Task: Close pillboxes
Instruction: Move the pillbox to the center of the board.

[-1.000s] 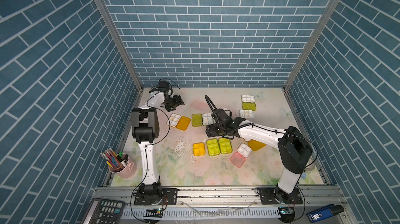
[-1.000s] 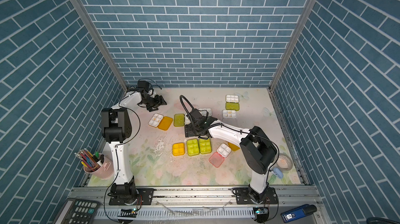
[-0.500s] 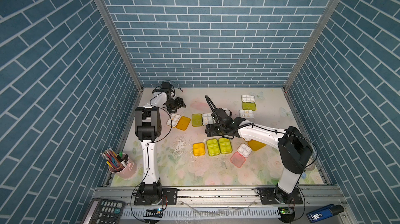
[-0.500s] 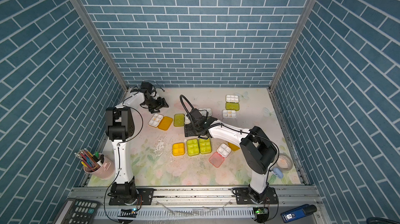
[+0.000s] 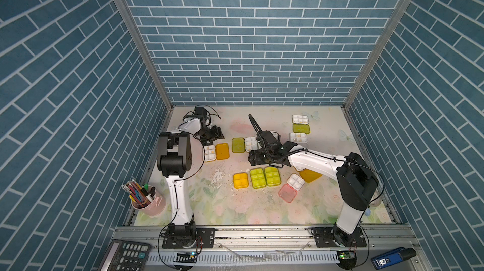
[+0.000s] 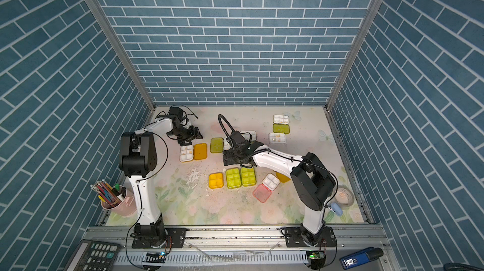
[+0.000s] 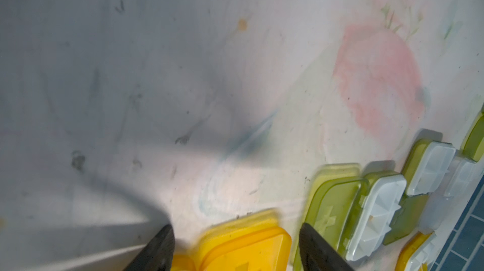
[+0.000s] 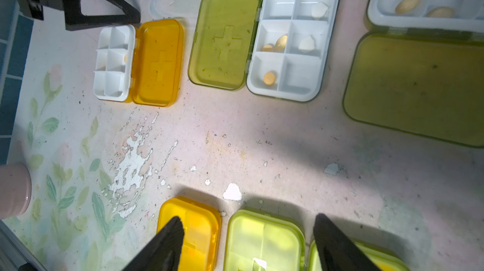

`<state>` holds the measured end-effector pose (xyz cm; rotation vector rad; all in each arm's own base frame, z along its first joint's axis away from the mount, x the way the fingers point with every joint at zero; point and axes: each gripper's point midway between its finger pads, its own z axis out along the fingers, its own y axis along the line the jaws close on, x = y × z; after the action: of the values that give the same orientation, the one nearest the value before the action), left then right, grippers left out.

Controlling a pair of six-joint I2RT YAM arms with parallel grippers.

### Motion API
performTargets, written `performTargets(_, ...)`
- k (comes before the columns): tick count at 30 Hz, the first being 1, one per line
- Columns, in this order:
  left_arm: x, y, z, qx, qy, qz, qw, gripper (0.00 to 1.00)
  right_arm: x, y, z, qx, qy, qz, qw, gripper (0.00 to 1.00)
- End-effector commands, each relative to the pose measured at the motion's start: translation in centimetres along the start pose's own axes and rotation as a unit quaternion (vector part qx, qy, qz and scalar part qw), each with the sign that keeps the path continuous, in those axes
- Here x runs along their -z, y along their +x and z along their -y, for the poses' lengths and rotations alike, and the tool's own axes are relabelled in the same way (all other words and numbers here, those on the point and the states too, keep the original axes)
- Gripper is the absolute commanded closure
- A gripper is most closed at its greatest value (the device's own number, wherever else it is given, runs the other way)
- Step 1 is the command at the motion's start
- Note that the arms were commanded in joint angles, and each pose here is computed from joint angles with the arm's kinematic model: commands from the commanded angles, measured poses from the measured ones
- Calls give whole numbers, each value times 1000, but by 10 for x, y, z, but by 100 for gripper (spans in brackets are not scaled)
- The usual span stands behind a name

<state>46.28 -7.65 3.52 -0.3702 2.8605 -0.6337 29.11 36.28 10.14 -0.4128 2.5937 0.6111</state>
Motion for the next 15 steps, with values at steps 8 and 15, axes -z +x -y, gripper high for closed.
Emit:
performTargets(8,3,41,13,-62,0,-33,997,24,20,-4,-8,-4,-30,23,999,21)
performTargets(15,1,72,8,-57,-11,-56,997,24,20,-3,-8,-10,-36,21,999,22)
